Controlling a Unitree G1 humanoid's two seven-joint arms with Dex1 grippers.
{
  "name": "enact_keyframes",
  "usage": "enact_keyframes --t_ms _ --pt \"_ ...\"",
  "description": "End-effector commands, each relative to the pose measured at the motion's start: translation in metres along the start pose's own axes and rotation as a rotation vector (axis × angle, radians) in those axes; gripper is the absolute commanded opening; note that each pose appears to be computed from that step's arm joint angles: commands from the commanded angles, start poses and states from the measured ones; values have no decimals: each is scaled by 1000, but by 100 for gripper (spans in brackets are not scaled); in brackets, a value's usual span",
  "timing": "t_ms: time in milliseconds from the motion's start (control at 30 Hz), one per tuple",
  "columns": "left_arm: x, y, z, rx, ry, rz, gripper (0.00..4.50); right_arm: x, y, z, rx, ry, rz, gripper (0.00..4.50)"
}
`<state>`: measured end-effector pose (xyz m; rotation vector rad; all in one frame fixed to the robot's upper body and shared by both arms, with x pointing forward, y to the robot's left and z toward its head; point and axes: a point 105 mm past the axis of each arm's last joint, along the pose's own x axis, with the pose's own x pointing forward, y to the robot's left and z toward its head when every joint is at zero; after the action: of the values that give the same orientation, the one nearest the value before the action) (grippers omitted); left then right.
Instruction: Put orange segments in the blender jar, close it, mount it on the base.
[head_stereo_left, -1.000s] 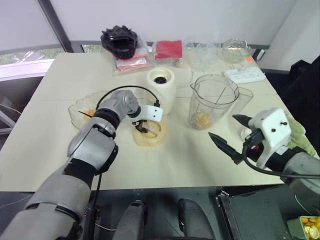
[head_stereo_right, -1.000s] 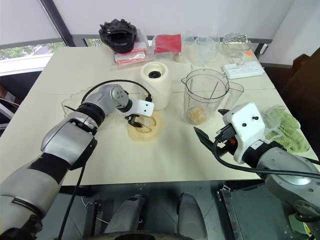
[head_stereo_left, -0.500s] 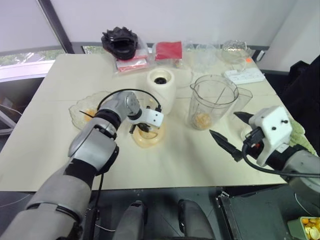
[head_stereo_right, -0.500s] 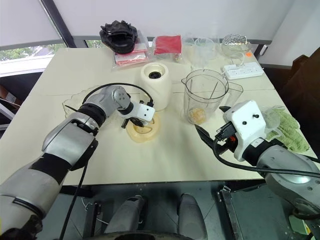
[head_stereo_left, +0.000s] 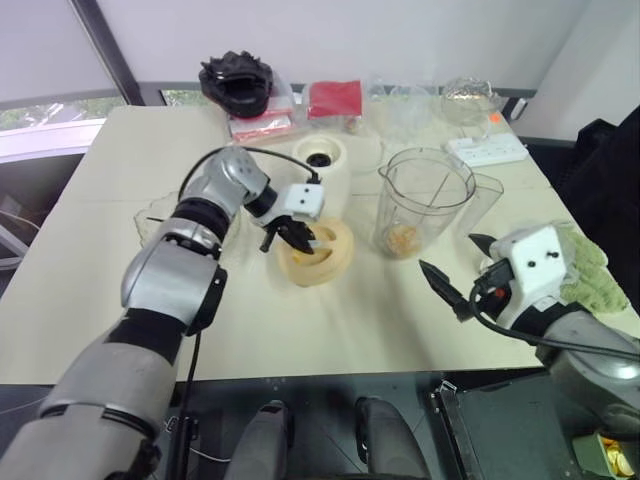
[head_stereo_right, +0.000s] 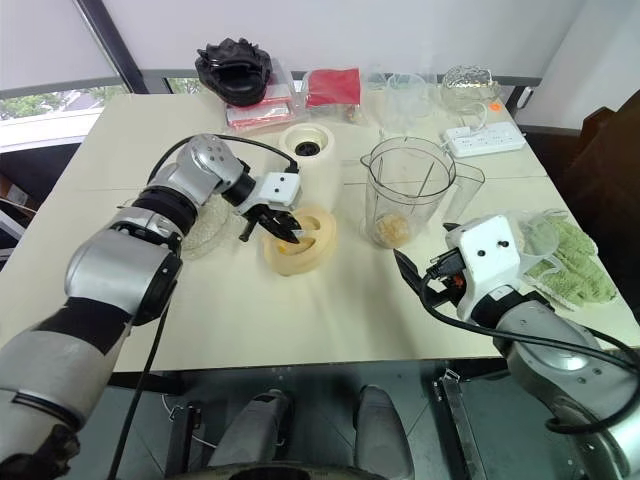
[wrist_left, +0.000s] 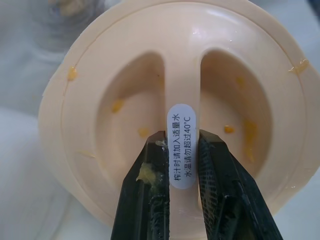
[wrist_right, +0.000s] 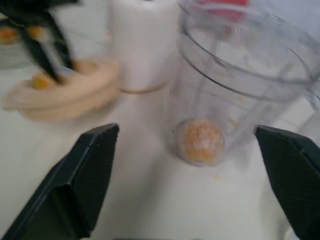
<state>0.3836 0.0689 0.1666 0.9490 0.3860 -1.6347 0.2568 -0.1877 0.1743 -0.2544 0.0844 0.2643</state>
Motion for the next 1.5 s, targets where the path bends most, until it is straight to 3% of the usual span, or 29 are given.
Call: enact_keyframes --t_ms 33,233,600,1100,1500 --pt "-22 11 24 85 -63 57 22 10 -21 -6 -13 -39 -148 450" --pt "-36 13 28 109 -98 100 22 40 -47 -18 11 -63 -301 450" --pt "-54 10 29 127 -127 140 22 85 -71 -17 63 -120 -401 450" --pt "-59 9 33 149 -151 151 22 106 -89 -44 102 -97 -458 450" --pt "-61 10 35 150 -159 157 22 128 -104 -40 140 -134 -464 450"
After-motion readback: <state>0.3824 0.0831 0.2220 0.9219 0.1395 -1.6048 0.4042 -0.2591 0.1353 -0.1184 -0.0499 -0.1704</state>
